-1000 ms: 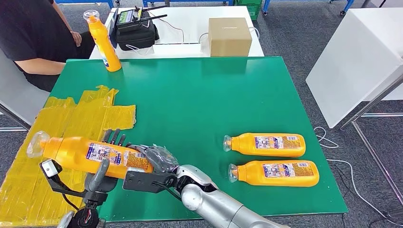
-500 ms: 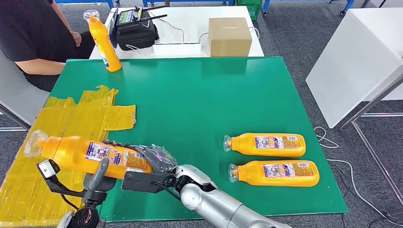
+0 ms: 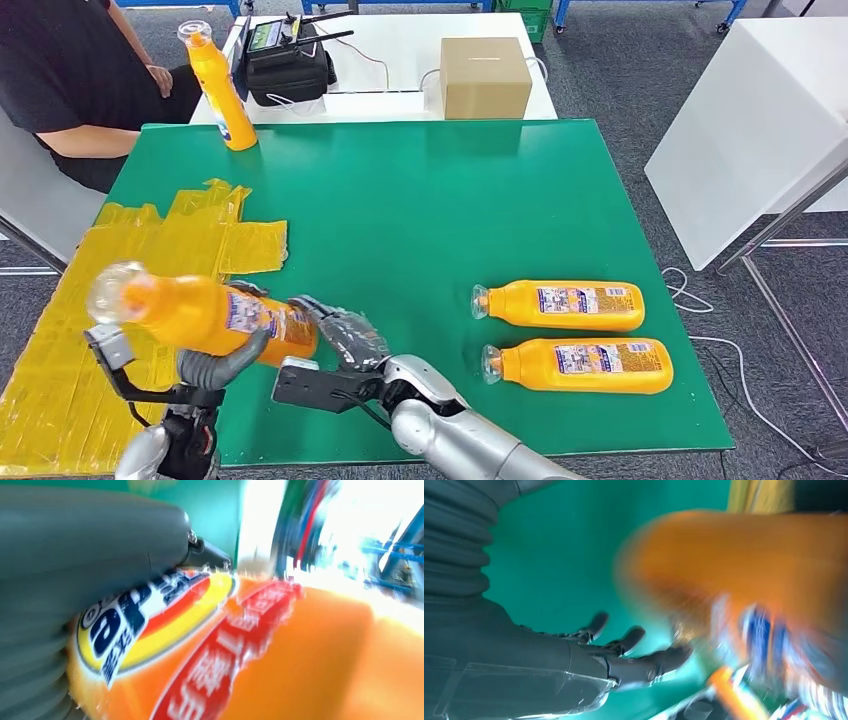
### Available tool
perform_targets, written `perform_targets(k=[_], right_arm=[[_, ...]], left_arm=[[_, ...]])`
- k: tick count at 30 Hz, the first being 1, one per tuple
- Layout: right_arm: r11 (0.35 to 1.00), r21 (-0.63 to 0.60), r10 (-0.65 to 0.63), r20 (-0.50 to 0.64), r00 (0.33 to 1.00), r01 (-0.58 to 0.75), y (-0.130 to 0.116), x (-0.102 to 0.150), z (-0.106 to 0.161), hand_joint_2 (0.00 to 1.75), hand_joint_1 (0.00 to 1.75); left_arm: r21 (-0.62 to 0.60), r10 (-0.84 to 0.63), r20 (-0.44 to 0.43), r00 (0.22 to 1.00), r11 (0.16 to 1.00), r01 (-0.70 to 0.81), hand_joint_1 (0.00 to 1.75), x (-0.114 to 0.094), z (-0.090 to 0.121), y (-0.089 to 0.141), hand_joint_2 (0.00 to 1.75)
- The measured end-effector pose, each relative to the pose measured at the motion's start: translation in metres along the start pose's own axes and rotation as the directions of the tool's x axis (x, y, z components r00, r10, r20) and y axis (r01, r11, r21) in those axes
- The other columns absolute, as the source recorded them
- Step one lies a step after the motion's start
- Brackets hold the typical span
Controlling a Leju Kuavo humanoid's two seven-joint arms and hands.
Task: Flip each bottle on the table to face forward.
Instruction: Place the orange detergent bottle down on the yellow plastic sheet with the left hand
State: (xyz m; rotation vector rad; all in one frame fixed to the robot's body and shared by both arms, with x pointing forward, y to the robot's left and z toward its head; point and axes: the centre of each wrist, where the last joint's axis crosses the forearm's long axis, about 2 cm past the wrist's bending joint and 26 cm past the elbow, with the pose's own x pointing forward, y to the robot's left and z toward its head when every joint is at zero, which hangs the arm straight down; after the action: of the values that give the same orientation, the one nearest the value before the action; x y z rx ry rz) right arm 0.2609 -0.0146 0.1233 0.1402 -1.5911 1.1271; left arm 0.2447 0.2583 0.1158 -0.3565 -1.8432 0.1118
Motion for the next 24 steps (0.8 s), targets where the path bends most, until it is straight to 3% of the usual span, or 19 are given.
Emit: perform_targets(k=[1, 2, 5, 8, 11, 15, 24], right_arm=[[0.999, -0.042, -0.011, -0.007, 1.0, 0.011, -0.004, -0.005, 0.006, 0.0, 0.0], [0.996, -0.083, -0.023, -0.013, 1.0, 0.021, -0.009, -0.011, 0.013, 0.0, 0.0], [0.98, -0.192, -0.054, -0.011, 0.999, 0.051, -0.034, -0.024, 0.034, 0.0, 0.0], [0.959, -0.275, -0.069, 0.008, 0.998, 0.069, -0.06, -0.031, 0.05, 0.0, 0.0], [0.94, -0.332, -0.074, 0.023, 0.997, 0.078, -0.08, -0.033, 0.061, 0.0, 0.0], [0.924, -0.373, -0.074, 0.035, 0.997, 0.082, -0.095, -0.034, 0.069, 0.0, 0.0], [0.915, -0.396, -0.067, 0.044, 0.997, 0.079, -0.105, -0.034, 0.076, 0.0, 0.0]], left_arm=[[0.039, -0.222, 0.034, 0.974, 0.975, 0.221, 1.75, 0.005, -0.006, 0.004, 1.75], [0.085, -0.432, 0.058, 0.9, 0.9, 0.427, 1.75, 0.01, -0.011, 0.009, 1.75], [0.208, -0.834, 0.074, 0.546, 0.549, 0.81, 1.75, 0.023, -0.02, 0.021, 1.75], [0.26, -0.972, 0.058, 0.229, 0.236, 0.936, 1.75, 0.028, -0.019, 0.03, 1.75], [0.23, -0.998, 0.037, 0.053, 0.06, 0.971, 1.75, 0.026, -0.017, 0.039, 1.75], [0.131, -0.997, 0.012, -0.078, -0.076, 0.989, 1.75, 0.016, -0.011, 0.053, 1.75], [0.002, -0.989, -0.002, -0.145, -0.145, 0.989, 1.75, 0.006, -0.008, 0.068, 1.75]])
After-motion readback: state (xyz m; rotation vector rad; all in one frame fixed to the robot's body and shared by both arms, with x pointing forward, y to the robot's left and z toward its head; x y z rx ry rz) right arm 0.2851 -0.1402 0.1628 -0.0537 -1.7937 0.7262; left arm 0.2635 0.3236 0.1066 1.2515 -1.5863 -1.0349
